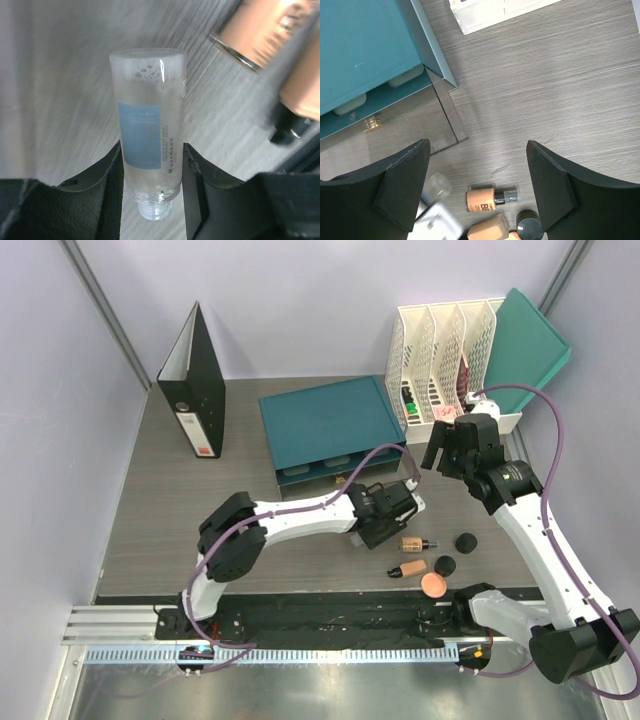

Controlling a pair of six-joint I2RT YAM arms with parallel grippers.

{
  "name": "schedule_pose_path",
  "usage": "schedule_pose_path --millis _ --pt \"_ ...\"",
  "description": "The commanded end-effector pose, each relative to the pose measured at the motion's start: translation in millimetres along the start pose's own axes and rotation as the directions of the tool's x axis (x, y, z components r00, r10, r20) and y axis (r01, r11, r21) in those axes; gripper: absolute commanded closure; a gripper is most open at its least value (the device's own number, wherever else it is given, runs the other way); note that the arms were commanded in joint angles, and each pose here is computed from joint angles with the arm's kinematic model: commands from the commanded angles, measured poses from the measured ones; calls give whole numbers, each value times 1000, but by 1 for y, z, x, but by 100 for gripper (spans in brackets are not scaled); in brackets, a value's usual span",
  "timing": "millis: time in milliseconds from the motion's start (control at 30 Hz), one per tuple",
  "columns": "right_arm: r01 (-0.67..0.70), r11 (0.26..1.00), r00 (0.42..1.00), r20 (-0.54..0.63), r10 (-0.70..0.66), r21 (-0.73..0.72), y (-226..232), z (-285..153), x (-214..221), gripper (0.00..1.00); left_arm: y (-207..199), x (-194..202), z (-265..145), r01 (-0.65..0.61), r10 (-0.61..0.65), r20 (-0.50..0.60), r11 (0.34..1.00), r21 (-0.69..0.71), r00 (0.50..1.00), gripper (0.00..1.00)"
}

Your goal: Organize the makeup

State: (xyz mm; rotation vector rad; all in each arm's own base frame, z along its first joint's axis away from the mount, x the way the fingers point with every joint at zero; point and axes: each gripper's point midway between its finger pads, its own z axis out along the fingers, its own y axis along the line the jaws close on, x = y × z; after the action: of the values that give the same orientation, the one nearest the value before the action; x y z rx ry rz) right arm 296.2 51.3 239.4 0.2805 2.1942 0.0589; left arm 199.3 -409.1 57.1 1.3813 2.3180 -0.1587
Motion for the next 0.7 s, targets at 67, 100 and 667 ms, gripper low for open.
schedule_pose_path --millis 67,100,667 --pt "-2 1000 999 34 3 -25 6 7 -10 17 -7 -34 -87 -29 21 179 999 43 984 100" --pt "-3 1000 1000 30 4 -29 8 9 -10 17 -10 -35 -93 -53 41 190 997 61 981 100" --pt "-18 997 1000 10 19 -71 23 25 -12 17 80 -96 -162 6 126 360 939 -345 924 100"
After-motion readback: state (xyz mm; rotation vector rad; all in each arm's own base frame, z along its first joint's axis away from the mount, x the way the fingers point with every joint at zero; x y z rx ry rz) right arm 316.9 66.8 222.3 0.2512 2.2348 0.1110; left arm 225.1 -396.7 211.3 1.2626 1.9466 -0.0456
